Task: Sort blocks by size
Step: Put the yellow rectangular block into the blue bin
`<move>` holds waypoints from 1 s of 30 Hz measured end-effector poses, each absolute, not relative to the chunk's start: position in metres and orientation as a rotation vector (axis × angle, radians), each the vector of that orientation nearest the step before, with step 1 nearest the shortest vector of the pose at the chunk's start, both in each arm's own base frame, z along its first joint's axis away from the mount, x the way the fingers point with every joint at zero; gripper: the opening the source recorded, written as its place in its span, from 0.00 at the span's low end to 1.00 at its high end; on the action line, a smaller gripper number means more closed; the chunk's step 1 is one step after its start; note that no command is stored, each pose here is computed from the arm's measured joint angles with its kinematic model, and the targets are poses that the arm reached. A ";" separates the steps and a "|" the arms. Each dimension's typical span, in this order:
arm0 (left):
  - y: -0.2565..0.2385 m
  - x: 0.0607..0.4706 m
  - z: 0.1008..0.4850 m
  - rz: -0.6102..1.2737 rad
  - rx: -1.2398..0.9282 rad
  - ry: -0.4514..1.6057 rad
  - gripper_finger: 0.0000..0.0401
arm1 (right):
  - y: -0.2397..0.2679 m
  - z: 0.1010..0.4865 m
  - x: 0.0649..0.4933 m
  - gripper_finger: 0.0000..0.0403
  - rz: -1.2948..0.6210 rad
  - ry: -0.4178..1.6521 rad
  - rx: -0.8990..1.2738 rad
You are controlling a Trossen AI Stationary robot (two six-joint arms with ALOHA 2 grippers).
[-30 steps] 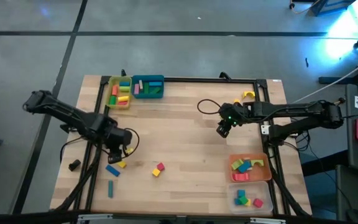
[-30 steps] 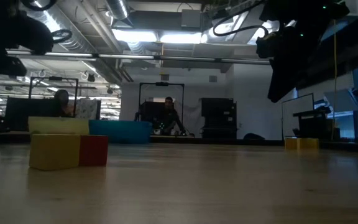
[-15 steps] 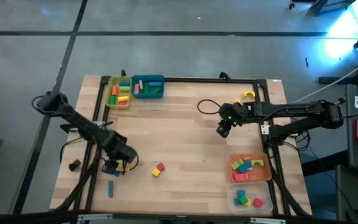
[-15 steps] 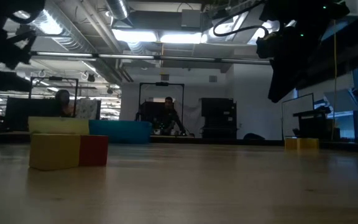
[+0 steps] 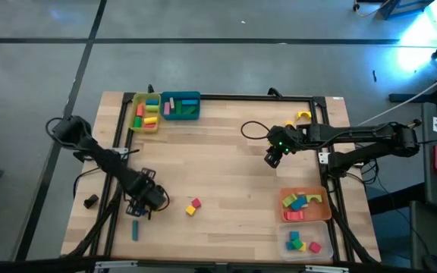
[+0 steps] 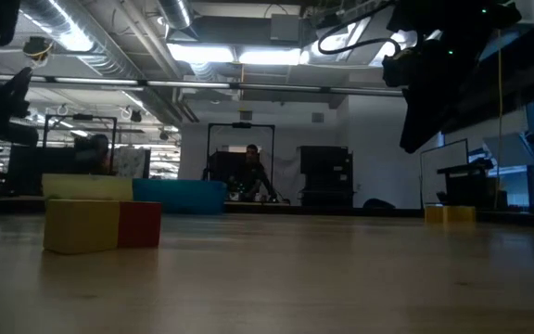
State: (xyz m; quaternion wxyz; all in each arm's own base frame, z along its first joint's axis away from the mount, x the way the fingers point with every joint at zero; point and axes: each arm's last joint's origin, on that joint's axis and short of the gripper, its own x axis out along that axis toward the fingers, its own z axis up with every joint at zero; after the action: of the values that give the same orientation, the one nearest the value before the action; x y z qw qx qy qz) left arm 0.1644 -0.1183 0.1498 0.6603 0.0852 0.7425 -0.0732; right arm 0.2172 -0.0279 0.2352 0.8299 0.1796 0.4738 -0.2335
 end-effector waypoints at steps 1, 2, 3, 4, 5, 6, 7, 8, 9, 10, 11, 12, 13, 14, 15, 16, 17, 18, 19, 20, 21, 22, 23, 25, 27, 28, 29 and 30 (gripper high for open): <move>-0.119 0.164 0.148 -0.167 0.199 1.683 0.55 | -0.028 0.235 0.217 0.43 -0.495 1.006 0.381; -0.121 0.165 0.147 -0.170 0.203 1.684 0.55 | -0.028 0.235 0.217 0.43 -0.494 1.006 0.382; -0.122 0.165 0.145 -0.172 0.209 1.686 0.55 | -0.028 0.235 0.217 0.43 -0.493 1.007 0.383; -0.124 0.165 0.144 -0.175 0.211 1.684 0.55 | -0.028 0.235 0.217 0.43 -0.490 1.008 0.384; -0.125 0.165 0.142 -0.177 0.216 1.687 0.55 | -0.028 0.235 0.217 0.43 -0.489 1.008 0.385; -0.126 0.165 0.141 -0.176 0.219 1.690 0.54 | -0.027 0.235 0.217 0.43 -0.483 1.010 0.389; -0.126 0.166 0.139 -0.175 0.222 1.693 0.54 | -0.027 0.235 0.217 0.43 -0.483 1.010 0.389; -0.126 0.167 0.138 -0.171 0.224 1.694 0.52 | -0.027 0.235 0.217 0.43 -0.480 1.011 0.390; -0.127 0.167 0.137 -0.168 0.222 1.696 0.51 | -0.027 0.235 0.217 0.43 -0.480 1.010 0.391; -0.127 0.168 0.136 -0.166 0.223 1.699 0.48 | -0.027 0.235 0.217 0.43 -0.473 1.012 0.395; -0.127 0.168 0.136 -0.165 0.225 1.701 0.45 | -0.027 0.235 0.217 0.43 -0.471 1.013 0.397; -0.127 0.168 0.135 -0.160 0.223 1.702 0.41 | -0.027 0.235 0.217 0.43 -0.470 1.013 0.397; -0.127 0.168 0.135 -0.154 0.217 1.703 0.37 | -0.027 0.235 0.217 0.43 -0.468 1.013 0.398; -0.126 0.169 0.135 -0.145 0.206 1.702 0.32 | -0.027 0.235 0.217 0.43 -0.465 1.014 0.400; -0.125 0.170 0.135 -0.130 0.190 1.702 0.27 | -0.027 0.235 0.217 0.43 -0.461 1.015 0.402; -0.124 0.172 0.136 -0.119 0.174 1.704 0.23 | -0.027 0.235 0.217 0.43 -0.459 1.015 0.404; -0.123 0.173 0.136 -0.103 0.152 1.704 0.21 | -0.027 0.235 0.217 0.43 -0.459 1.016 0.404; -0.122 0.176 0.137 -0.080 0.122 1.704 0.21 | -0.026 0.235 0.217 0.43 -0.458 1.016 0.404; -0.120 0.179 0.138 -0.058 0.090 1.698 0.21 | -0.026 0.235 0.217 0.43 -0.458 1.016 0.404; -0.119 0.183 0.139 -0.040 0.064 1.682 0.21 | -0.026 0.235 0.217 0.43 -0.457 1.016 0.405; -0.118 0.189 0.142 -0.022 0.042 1.648 0.21 | -0.026 0.235 0.217 0.43 -0.457 1.015 0.405; -0.117 0.195 0.145 -0.003 0.025 1.617 0.21 | -0.026 0.235 0.217 0.43 -0.457 1.015 0.405; -0.114 0.200 0.148 0.019 0.013 1.591 0.21 | -0.026 0.235 0.217 0.43 -0.457 1.015 0.405; -0.105 0.210 0.153 0.071 0.003 1.555 0.21 | -0.026 0.235 0.218 0.43 -0.457 1.014 0.405; -0.096 0.223 0.161 0.103 0.007 1.495 0.21 | -0.026 0.235 0.218 0.43 -0.457 1.013 0.405; -0.090 0.229 0.165 0.124 0.021 1.465 0.21 | -0.027 0.235 0.218 0.43 -0.456 1.011 0.405; -0.083 0.236 0.169 0.147 0.038 1.439 0.21 | -0.027 0.235 0.218 0.43 -0.456 1.012 0.405; -0.075 0.241 0.173 0.177 0.064 1.418 0.21 | -0.027 0.235 0.218 0.43 -0.456 1.011 0.405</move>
State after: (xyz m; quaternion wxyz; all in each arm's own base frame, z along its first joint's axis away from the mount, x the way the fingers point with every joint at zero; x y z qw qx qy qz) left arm 0.2411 -0.0750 0.1729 0.7549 0.0292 0.6502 0.0811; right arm 0.2178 -0.0265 0.2352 0.8307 0.1908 0.4768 -0.2151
